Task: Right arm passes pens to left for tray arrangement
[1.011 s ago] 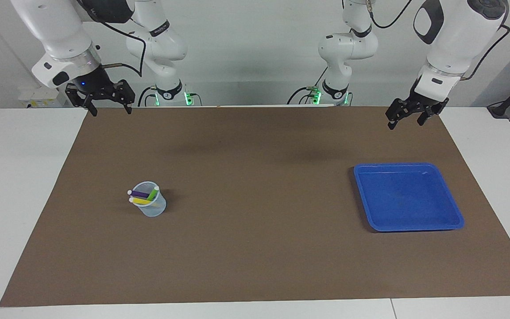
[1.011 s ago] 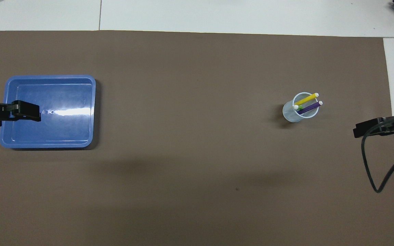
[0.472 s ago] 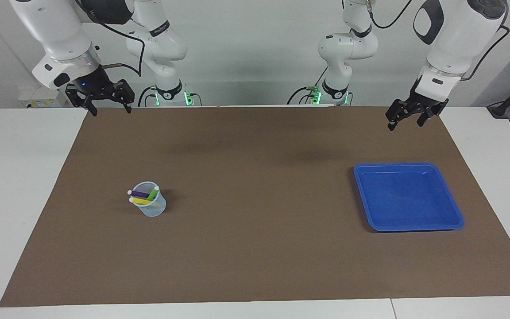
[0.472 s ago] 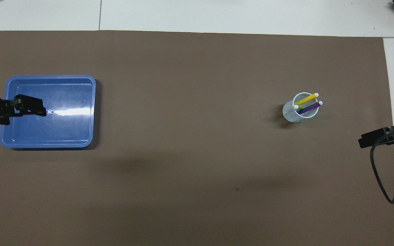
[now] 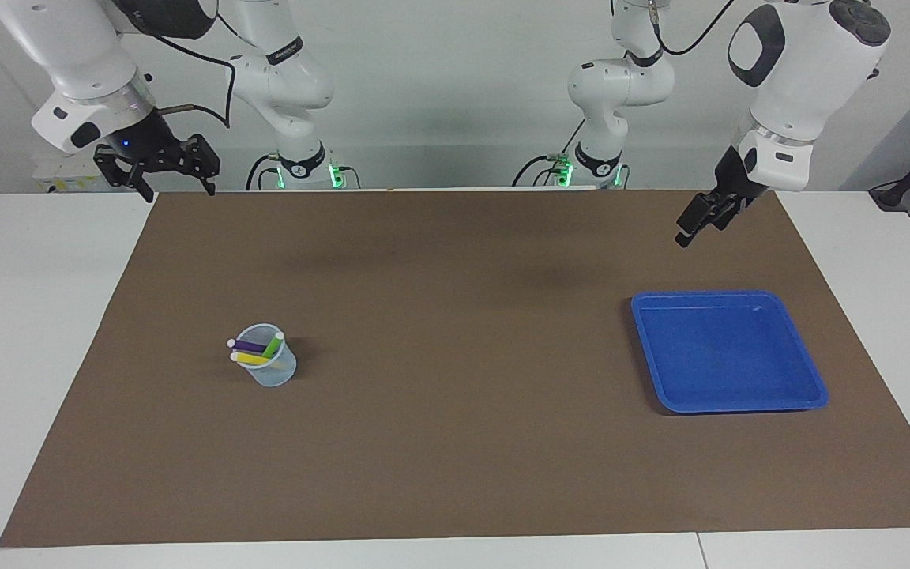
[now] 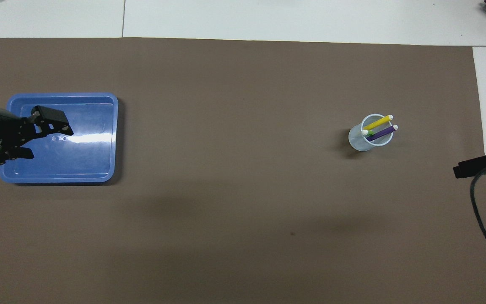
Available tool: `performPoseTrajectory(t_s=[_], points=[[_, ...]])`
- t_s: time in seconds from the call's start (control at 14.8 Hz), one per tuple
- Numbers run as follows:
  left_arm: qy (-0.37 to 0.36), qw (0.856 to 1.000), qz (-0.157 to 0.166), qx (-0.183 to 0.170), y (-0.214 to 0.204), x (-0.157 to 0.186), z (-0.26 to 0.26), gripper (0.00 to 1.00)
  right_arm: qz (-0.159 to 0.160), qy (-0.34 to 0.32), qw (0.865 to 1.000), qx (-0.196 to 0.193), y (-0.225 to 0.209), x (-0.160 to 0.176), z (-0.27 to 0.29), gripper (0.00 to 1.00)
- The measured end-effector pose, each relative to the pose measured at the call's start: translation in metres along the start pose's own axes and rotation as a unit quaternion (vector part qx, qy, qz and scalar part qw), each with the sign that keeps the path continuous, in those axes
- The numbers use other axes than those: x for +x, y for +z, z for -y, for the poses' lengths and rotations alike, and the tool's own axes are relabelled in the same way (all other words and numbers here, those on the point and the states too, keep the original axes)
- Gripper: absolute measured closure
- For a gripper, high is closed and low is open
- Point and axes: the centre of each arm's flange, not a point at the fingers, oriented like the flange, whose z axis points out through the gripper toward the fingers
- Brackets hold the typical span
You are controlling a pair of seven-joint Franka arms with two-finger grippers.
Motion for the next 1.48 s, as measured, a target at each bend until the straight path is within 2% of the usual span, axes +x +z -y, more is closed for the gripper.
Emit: performPoseTrajectory(t_s=[0.2, 0.4, 0.67, 0.88, 1.08, 1.21, 1.35, 1.48], points=[[-0.086, 0.996, 0.002, 0.0, 0.003, -0.02, -0.028, 0.0, -0.008, 0.017, 1.0, -0.003, 0.01, 0.001, 0.002, 0.0], [-0.141, 0.99, 0.001, -0.002, 0.003, -0.026, -0.035, 0.0, -0.012, 0.041, 0.999, -0.004, 0.02, 0.002, 0.002, 0.0], [-0.251, 0.968, -0.003, -0.018, -0.003, -0.027, -0.041, 0.0, -0.017, 0.042, 0.999, -0.005, 0.026, 0.005, 0.004, 0.0], [-0.331, 0.943, 0.021, -0.035, -0.002, -0.045, -0.062, 0.0, -0.037, 0.041, 0.998, -0.007, 0.029, 0.012, 0.003, 0.0], [-0.396, 0.916, 0.046, -0.056, -0.001, -0.067, -0.09, 0.0, -0.041, 0.022, 0.999, -0.011, 0.045, 0.03, 0.018, 0.0], [-0.43, 0.897, 0.07, -0.081, 0.002, -0.077, -0.104, 0.0, -0.051, 0.006, 0.998, -0.02, 0.056, 0.046, 0.03, 0.0], [-0.471, 0.871, 0.101, -0.101, 0.004, -0.082, -0.113, 0.0, -0.06, -0.009, 0.998, -0.026, 0.067, 0.066, 0.038, 0.0], [-0.486, 0.856, 0.132, -0.118, 0.002, -0.097, -0.13, 0.0, -0.065, -0.03, 0.996, -0.043, 0.082, 0.089, 0.049, 0.0]])
